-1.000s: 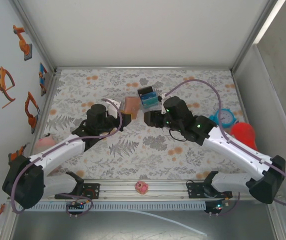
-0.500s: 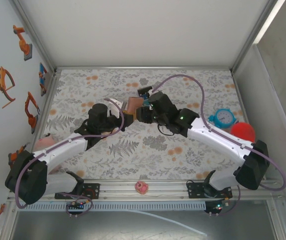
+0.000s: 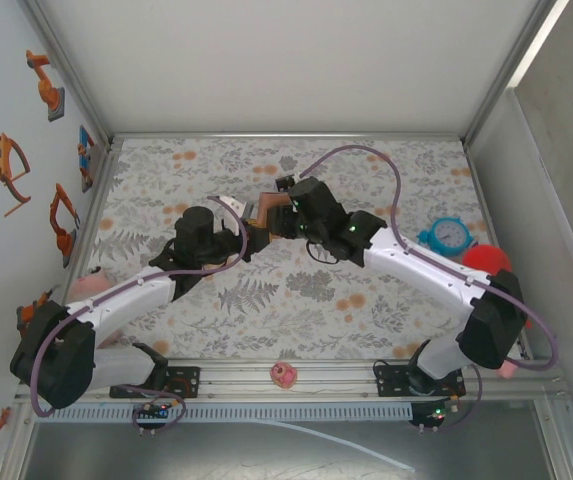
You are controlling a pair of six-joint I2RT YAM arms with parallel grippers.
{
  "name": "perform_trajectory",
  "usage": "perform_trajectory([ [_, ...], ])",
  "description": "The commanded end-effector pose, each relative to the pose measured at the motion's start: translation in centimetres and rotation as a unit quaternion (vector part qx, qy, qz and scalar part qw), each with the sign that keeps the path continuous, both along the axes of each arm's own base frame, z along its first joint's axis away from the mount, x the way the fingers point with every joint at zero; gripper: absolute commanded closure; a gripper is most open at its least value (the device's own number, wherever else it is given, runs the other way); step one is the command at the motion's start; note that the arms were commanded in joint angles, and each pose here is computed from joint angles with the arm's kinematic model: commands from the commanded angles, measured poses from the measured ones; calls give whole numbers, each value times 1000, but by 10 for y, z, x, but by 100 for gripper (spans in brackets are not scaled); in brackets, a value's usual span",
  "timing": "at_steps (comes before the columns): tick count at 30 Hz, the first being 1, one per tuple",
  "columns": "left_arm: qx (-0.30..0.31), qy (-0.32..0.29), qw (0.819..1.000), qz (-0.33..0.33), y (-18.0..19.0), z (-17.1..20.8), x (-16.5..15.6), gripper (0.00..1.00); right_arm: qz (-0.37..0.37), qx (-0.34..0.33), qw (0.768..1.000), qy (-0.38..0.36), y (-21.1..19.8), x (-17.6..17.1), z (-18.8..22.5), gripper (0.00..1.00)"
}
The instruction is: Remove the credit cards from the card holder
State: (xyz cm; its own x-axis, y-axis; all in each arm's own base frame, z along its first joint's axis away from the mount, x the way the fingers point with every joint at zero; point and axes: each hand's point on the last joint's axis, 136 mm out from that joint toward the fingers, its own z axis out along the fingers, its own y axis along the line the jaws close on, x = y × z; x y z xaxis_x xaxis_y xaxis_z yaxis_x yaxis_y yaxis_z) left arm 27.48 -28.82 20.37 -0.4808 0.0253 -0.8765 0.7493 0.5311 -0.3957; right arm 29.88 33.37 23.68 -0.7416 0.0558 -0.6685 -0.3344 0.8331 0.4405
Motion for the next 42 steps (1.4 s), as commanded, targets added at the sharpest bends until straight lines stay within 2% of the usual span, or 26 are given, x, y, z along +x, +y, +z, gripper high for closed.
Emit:
perform_trajectory([
  [1, -26, -15, 999, -23, -7, 12, -7, 100, -3, 28, 1000, -8, 9, 9, 13, 54],
  [7, -30, -17, 999, -27, -7, 15, -9, 100, -9, 23, 1000, 0, 4, 12, 6, 60],
  [15, -33, -22, 999, -18, -4, 18, -9, 100, -10, 23, 999, 27, -4, 14, -11, 76],
  [20, -33, -23, 999, -7, -1, 19, -6, 100, -5, 19, 999, 36, -4, 11, -18, 81],
  [42, -31, -27, 999, 19, 3, 16, 1, 100, 20, 9, 999, 48, 1, 6, -27, 85],
])
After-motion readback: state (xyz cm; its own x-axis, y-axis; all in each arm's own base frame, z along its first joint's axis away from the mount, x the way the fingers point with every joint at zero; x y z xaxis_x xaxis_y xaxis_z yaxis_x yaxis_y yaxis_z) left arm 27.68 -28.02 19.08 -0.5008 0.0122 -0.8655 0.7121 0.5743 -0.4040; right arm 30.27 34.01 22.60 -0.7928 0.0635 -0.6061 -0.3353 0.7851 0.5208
